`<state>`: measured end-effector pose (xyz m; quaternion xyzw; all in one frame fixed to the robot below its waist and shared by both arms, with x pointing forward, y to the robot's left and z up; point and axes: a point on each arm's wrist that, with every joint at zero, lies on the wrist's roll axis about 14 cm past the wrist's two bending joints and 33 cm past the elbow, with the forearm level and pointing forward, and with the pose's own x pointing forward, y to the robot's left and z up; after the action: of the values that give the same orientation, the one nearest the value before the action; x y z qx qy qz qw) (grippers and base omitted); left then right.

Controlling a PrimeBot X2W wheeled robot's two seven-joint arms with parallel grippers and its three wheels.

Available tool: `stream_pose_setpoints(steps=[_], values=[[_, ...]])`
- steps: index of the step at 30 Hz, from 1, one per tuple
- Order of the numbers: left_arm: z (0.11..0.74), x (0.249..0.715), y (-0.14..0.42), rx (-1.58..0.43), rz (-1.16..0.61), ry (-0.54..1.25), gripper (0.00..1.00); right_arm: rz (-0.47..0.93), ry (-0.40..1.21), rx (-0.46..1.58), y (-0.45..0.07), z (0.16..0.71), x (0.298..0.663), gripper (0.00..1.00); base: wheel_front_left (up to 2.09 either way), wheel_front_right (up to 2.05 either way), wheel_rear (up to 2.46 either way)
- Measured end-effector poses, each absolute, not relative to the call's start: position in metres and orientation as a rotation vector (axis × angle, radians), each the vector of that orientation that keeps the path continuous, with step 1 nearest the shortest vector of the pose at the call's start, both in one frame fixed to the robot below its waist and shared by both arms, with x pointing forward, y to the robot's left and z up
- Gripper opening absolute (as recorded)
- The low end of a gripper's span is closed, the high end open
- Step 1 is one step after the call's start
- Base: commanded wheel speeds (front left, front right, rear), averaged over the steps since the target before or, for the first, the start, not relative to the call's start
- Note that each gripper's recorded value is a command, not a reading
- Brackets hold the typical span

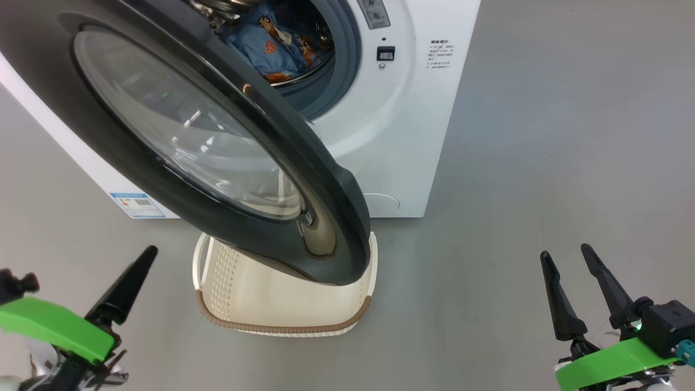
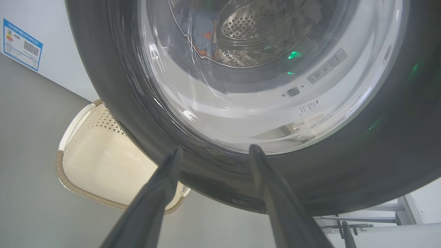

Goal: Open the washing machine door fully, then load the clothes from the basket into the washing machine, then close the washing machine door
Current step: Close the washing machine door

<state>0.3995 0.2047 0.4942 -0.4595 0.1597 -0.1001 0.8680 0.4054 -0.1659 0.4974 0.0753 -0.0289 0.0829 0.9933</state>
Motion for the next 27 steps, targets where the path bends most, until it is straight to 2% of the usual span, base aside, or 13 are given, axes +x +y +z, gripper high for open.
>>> stream_pose_setpoints(steps=[10, 16, 27], values=[[0.478, 0.392, 0.219, -0.786, -0.083, 0.172, 1.00, 0.164, -0.058, 0.148, -0.167, 0.497, 0.406, 1.00, 0.00, 0.00, 0.00], [0.461, 0.382, 0.222, -0.611, -0.083, 0.169, 1.00, 0.165, -0.063, 0.146, -0.168, 0.499, 0.405, 1.00, 0.00, 0.00, 0.00], [0.493, 0.396, 0.228, -0.315, -0.068, 0.000, 1.00, 0.159, -0.071, 0.142, -0.171, 0.502, 0.404, 1.00, 0.00, 0.00, 0.00]])
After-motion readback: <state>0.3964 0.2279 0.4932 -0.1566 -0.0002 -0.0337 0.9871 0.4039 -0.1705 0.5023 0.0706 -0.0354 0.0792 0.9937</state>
